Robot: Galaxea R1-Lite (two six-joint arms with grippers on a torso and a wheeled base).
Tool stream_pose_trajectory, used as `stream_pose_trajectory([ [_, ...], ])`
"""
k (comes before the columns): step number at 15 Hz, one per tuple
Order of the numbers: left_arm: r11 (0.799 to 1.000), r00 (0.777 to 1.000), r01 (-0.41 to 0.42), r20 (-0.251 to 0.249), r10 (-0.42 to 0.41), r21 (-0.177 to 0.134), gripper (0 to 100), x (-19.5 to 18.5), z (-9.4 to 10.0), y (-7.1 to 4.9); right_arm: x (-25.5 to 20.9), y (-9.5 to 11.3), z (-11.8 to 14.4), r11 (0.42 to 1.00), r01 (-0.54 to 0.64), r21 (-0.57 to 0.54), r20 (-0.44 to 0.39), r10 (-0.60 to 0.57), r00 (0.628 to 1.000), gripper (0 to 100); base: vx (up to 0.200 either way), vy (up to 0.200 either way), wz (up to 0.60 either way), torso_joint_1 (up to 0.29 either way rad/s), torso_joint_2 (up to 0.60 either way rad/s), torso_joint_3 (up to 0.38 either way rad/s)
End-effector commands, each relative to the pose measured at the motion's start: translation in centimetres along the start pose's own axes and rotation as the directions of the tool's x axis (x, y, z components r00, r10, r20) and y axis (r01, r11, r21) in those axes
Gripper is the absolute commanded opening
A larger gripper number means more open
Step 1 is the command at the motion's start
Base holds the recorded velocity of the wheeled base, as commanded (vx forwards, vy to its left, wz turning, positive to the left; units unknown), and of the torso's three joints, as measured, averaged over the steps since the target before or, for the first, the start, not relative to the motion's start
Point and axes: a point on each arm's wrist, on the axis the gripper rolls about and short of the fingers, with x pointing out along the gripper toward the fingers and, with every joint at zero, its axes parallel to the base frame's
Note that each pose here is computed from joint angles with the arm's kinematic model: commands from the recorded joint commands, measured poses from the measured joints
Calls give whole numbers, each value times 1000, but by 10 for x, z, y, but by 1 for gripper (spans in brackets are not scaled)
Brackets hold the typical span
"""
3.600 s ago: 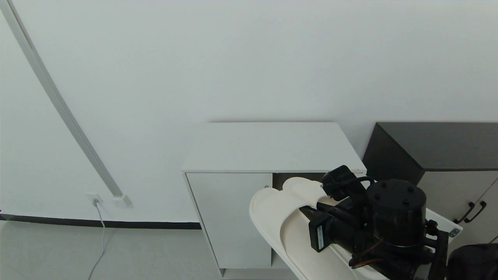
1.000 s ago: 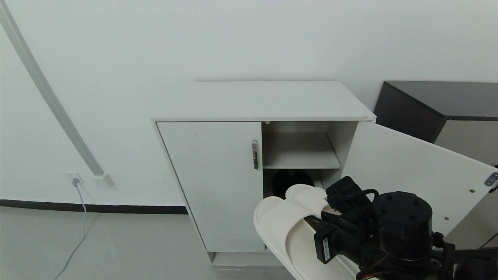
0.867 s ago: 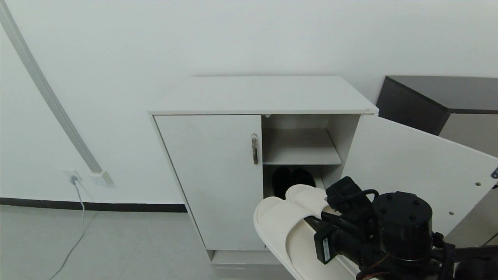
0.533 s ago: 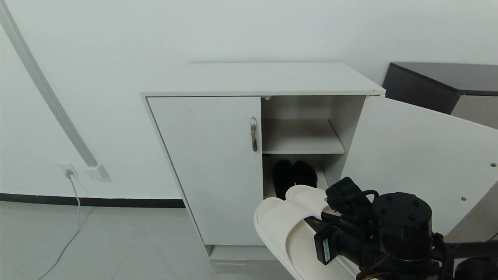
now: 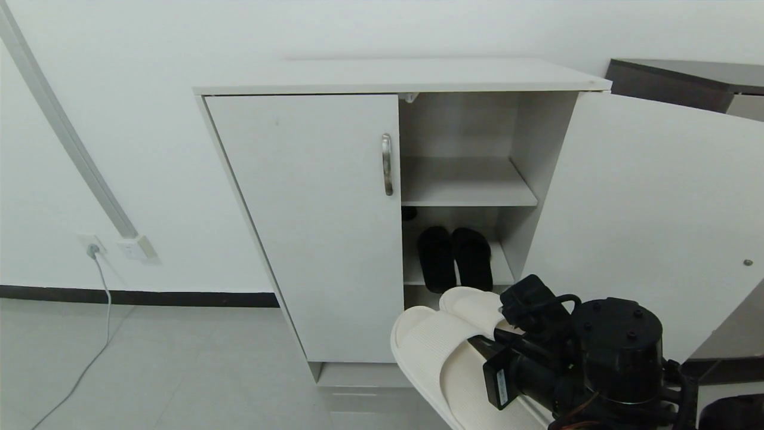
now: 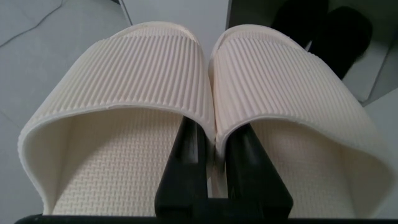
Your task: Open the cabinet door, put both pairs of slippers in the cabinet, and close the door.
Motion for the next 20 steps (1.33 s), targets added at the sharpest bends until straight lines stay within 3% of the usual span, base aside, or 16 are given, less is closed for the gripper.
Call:
stream_pose_trajectory([
  [1, 1000, 1000, 0, 0, 0, -1, 0, 0, 0, 0, 0, 0, 0, 1000, -2, -1, -1, 2, 1000, 0, 0, 0, 0, -22, 437, 413],
  [15, 1000, 1000, 0, 0, 0, -1, 0, 0, 0, 0, 0, 3, -4, 999, -22, -27, 18, 22, 1000, 0, 0, 0, 0, 0, 44, 42],
  [20, 1000, 1000, -2, 0, 2, -1, 0, 0, 0, 0, 0, 4, -5, 998, -63, -23, 48, 64, 997, 0, 0, 0, -360, 0, 1, 2],
])
